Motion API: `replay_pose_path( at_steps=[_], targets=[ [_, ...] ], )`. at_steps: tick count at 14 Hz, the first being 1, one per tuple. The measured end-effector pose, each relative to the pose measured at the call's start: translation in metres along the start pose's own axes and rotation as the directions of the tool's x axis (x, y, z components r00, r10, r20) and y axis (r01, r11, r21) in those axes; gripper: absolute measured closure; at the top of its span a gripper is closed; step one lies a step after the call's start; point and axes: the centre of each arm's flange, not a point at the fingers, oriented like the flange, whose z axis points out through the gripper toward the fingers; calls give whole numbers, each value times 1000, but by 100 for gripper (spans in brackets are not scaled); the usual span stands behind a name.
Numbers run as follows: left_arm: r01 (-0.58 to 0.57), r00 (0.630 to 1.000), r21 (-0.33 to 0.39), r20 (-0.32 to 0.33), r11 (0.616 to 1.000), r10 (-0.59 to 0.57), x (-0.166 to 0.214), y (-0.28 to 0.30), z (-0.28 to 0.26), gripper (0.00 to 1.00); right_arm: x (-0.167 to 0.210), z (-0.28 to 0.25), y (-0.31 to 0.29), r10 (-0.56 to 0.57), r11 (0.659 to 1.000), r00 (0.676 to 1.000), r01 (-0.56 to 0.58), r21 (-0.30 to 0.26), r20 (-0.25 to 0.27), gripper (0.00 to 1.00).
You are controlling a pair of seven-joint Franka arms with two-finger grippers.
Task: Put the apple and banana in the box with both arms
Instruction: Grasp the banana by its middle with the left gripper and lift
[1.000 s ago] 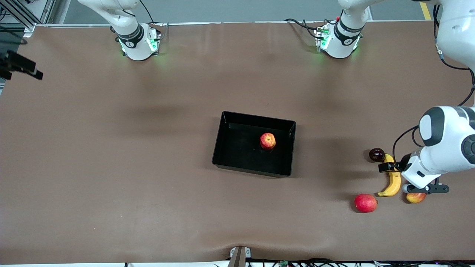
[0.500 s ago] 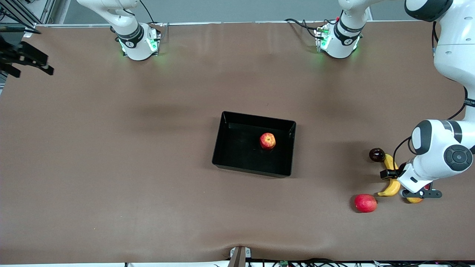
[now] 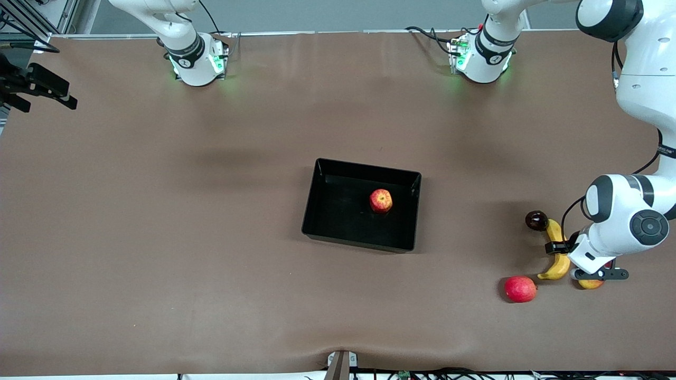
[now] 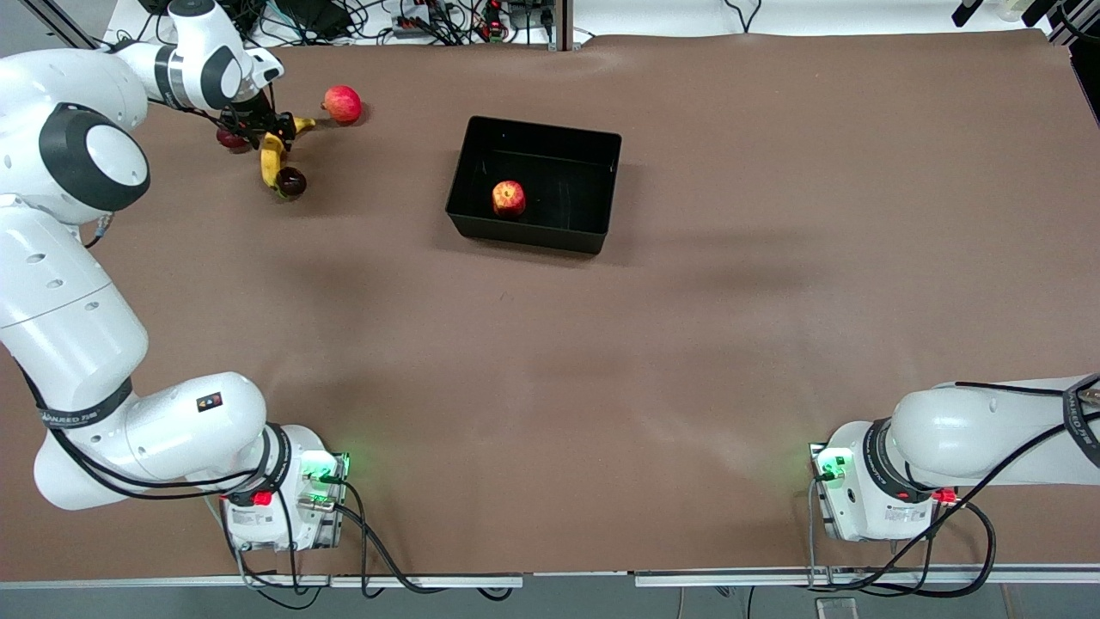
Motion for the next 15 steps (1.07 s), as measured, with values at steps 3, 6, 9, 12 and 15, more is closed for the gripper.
replay_pose_path(
  at_steps=[3,6,9,12,15],
  targets=[
    [-19,1000,21,-3,1000,19,0,-1,2,66,0,0,0,0,1000,1000,0,-6,0,0],
    [-23,999,31,-21,999,24,4,-5,-6,66,0,0,0,-1,1000,1000,1,-7,1,0],
    [-48,998,47,-43,998,50,9,-7,-35,66,0,0,0,-1,1000,1000,1,-7,1,0],
    [-79,996,64,-38,995,82,10,6,-92,66,0,0,0,-1,1000,1000,1,-7,2,0],
    [-143,988,51,-47,988,145,7,58,-151,66,0,0,0,-1,1000,1000,1,-7,3,0]
  ],
)
